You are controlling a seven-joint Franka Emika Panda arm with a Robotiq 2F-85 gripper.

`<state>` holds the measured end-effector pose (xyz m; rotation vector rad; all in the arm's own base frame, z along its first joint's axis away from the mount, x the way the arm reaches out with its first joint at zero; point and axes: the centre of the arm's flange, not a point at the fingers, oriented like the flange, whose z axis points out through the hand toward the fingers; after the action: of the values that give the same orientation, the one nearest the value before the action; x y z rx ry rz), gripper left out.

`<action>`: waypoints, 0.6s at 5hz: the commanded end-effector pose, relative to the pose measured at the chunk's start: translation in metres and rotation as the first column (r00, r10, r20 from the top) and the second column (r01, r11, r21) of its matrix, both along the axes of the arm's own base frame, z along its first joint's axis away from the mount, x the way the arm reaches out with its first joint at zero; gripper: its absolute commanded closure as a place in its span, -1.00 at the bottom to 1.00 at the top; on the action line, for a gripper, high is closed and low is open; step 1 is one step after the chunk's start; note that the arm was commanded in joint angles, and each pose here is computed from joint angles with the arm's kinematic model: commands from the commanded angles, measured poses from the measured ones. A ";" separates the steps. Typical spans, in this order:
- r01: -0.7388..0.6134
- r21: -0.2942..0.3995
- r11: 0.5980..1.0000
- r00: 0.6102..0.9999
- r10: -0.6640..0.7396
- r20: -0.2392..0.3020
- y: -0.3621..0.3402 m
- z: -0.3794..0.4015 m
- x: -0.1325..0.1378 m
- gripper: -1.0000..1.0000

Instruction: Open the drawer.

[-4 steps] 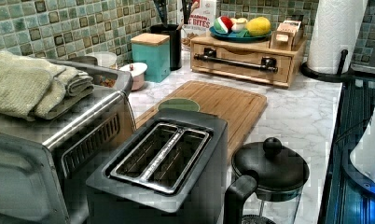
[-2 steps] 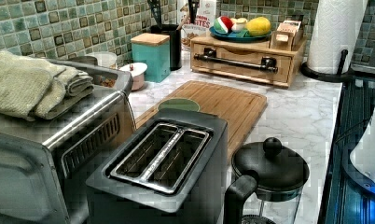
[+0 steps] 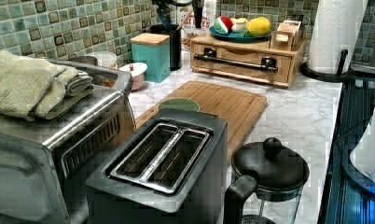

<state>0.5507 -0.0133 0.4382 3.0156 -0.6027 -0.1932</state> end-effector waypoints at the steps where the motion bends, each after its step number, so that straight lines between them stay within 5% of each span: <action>1: -0.261 -0.012 0.965 0.960 0.261 0.102 -0.094 -0.018 -0.034 -1.00; 3: -0.324 -0.099 0.941 0.939 0.333 0.085 -0.129 -0.039 -0.034 -1.00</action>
<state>0.5313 -0.0765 0.3958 3.0132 -0.1133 -0.0193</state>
